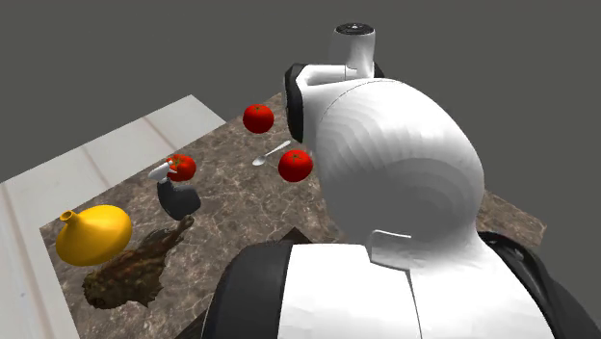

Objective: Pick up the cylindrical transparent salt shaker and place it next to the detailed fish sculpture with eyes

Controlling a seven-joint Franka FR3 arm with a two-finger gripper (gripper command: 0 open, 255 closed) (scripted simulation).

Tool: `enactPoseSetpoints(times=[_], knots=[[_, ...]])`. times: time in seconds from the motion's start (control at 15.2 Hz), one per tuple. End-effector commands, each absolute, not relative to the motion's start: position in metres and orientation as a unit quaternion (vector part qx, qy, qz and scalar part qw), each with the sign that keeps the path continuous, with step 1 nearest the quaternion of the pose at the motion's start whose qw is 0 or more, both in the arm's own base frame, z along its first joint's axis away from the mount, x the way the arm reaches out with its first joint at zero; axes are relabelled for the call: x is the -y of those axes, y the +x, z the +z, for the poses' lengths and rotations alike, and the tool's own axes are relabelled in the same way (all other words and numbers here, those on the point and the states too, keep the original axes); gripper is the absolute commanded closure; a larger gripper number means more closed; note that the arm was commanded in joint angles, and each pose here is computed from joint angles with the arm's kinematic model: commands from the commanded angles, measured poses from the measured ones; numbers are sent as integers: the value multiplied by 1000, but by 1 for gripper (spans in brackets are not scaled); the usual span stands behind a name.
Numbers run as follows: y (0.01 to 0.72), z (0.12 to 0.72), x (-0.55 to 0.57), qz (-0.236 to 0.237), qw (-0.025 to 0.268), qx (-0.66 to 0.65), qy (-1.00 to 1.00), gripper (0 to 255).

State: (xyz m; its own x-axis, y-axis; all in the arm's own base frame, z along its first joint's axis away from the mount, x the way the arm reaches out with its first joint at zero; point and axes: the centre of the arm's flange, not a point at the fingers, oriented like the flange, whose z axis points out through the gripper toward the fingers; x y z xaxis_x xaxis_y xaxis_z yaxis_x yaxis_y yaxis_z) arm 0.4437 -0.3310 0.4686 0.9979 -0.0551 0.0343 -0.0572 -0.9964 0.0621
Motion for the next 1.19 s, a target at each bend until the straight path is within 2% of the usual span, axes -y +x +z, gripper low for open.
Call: enactPoseSetpoints(times=[0.0,0.46,1.12], knots=[[456,461,357,17,34,25,999,0],[491,438,436,20,41,20,999,0],[492,398,439,20,41,20,999,0]])
